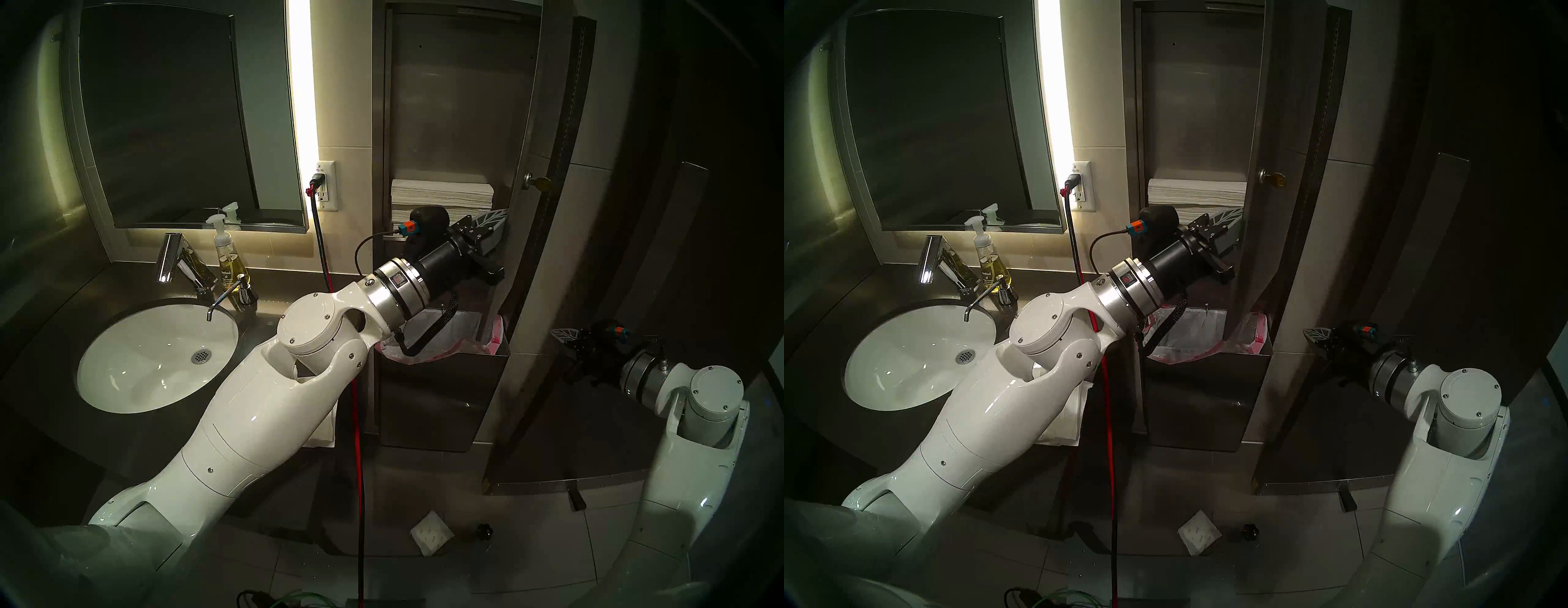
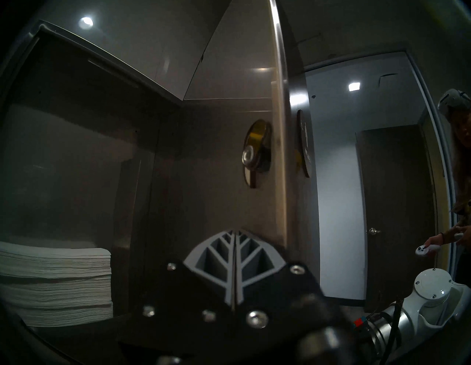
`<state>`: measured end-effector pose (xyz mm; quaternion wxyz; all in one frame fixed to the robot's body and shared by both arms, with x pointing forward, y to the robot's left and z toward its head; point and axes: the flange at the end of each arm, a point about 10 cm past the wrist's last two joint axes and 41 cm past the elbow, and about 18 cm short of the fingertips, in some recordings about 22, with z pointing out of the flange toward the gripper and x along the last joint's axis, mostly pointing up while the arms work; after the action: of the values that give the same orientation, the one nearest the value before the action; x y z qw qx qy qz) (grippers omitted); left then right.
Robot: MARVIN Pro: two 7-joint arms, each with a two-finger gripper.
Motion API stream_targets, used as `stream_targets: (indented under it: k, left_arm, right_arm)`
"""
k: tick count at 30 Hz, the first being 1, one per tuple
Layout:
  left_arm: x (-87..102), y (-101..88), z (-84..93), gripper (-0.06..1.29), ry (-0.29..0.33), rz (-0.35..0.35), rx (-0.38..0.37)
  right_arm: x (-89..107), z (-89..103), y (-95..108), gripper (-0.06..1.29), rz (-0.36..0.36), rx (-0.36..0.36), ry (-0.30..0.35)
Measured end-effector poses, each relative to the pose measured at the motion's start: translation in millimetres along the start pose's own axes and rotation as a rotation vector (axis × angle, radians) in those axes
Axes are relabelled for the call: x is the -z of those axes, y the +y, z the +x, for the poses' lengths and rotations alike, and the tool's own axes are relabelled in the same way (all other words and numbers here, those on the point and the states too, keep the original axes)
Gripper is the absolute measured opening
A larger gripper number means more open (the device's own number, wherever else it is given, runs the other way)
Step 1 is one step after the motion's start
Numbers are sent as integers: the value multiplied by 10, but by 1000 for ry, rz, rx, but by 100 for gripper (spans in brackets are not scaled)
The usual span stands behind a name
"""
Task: Twist key and open towel dispenser
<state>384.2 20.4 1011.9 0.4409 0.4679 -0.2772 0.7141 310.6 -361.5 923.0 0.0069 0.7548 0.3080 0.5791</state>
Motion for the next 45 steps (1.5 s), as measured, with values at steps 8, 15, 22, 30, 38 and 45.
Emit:
stream_targets:
  k: [8,15,22,30,38,45]
  left_arm:
    - [-9,16,14,-2,9,-12,11]
    - [-47,56,12,-2,18,-35,27]
    - [-214,228,-79,-2,22,-101,74]
    - [-418,385,-181,-2,24,-184,117]
    - [-573,453,-180,-2,40,-239,137]
    - [-685,478,-172,-2,60,-275,154]
  right_arm:
    - [-11,8,7,-4,-6,1,1]
    - [-25,6,12,-4,-11,0,-2]
    - [-44,-22,42,-4,-24,-3,-14]
    - [10,-85,120,-4,-57,-11,-31]
    - [63,-117,171,-4,-81,-17,-39]
    - [152,-151,222,-4,-109,-28,-48]
